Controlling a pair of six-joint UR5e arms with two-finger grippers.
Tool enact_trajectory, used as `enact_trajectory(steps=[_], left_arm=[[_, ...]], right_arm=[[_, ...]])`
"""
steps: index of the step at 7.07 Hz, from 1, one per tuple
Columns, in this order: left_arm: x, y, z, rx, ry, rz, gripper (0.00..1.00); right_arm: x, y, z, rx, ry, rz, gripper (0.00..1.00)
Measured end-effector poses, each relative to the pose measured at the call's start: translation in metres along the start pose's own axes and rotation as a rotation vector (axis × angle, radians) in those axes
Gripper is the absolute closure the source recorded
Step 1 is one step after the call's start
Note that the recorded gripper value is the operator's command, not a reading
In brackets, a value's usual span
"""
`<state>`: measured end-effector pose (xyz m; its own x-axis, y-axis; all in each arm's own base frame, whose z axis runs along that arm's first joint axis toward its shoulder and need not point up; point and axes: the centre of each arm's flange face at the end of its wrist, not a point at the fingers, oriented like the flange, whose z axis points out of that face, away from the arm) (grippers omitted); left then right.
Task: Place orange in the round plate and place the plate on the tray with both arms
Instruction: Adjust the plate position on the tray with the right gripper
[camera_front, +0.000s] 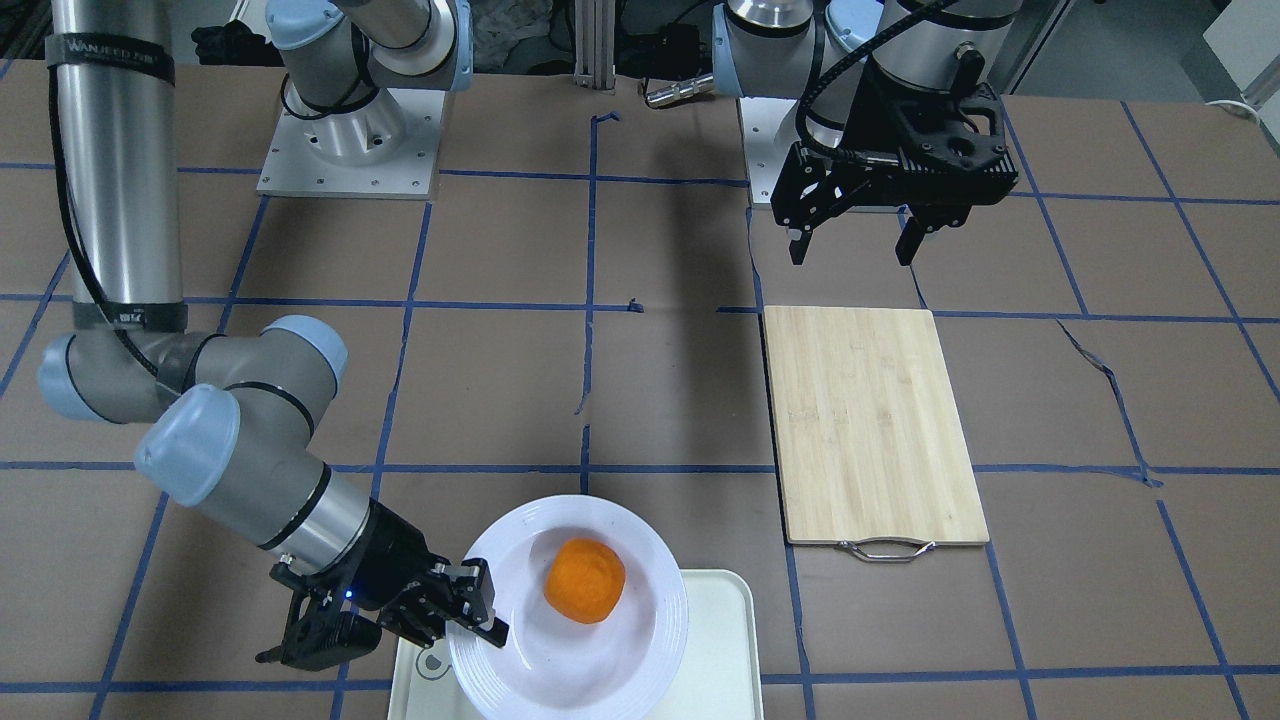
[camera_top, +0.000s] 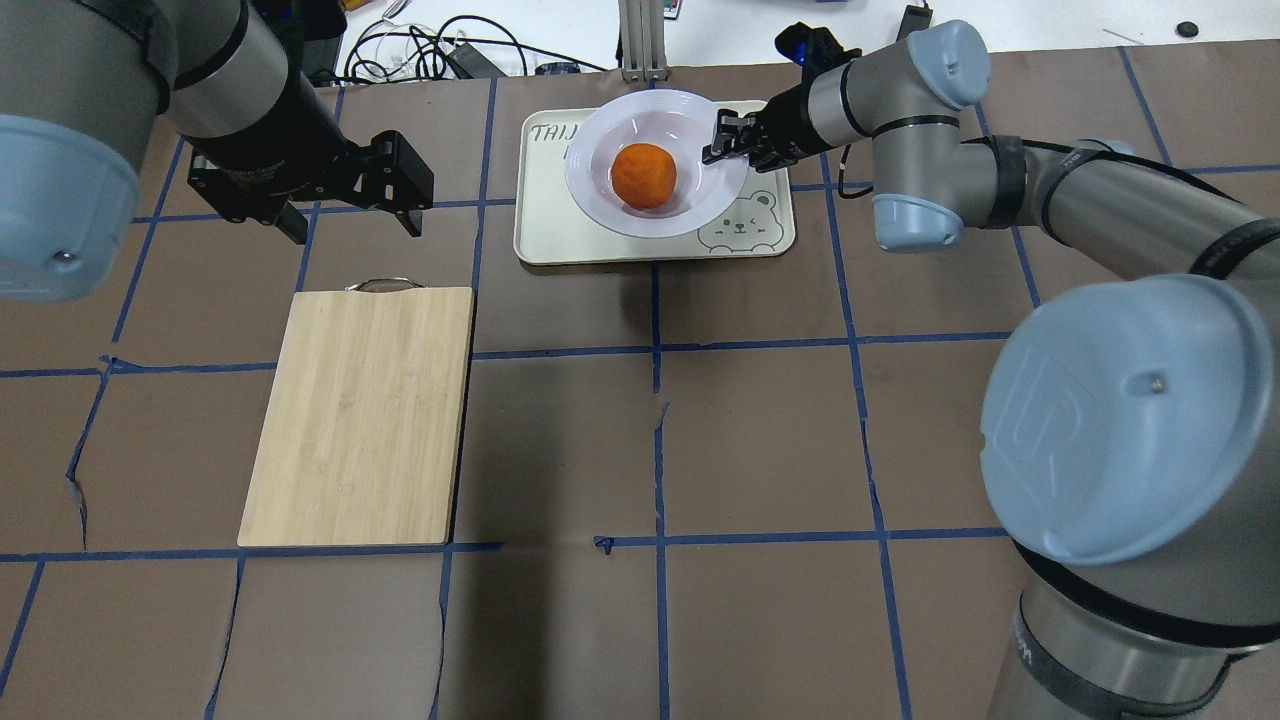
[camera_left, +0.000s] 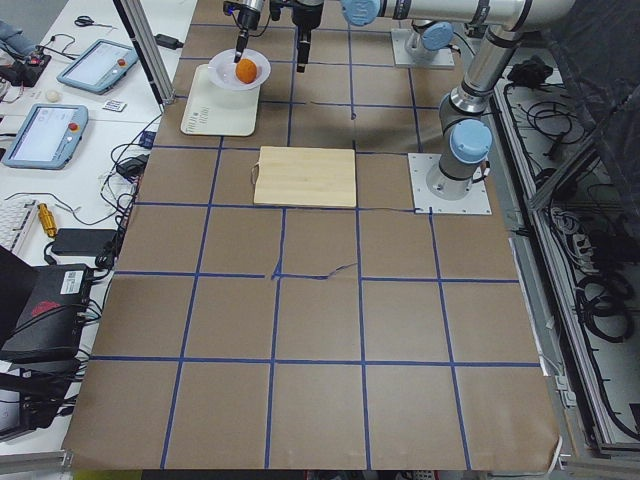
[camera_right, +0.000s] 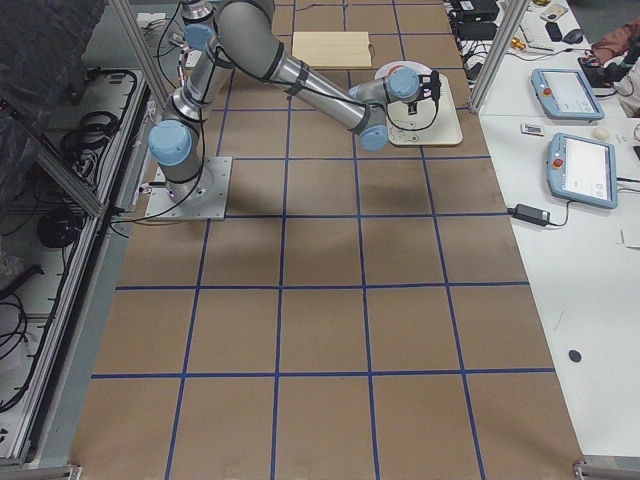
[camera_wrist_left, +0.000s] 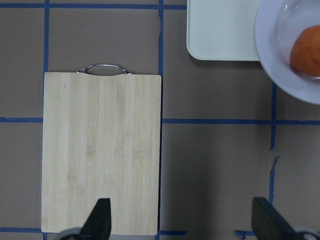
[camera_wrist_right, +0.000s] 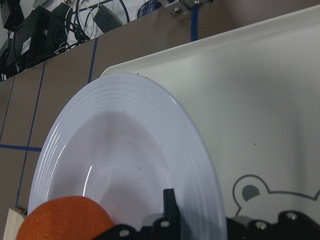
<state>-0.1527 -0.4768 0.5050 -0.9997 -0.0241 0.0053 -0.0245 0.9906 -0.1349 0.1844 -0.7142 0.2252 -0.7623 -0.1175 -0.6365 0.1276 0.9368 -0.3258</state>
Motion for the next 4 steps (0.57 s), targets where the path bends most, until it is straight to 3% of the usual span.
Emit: enact_trajectory(steps=[4], left_arm=[[0.000, 0.000, 0.000, 0.001, 0.000, 0.000, 0.00]], right_arm=[[0.037, -0.007, 0.047, -0.031, 0.002, 0.044, 1.00]])
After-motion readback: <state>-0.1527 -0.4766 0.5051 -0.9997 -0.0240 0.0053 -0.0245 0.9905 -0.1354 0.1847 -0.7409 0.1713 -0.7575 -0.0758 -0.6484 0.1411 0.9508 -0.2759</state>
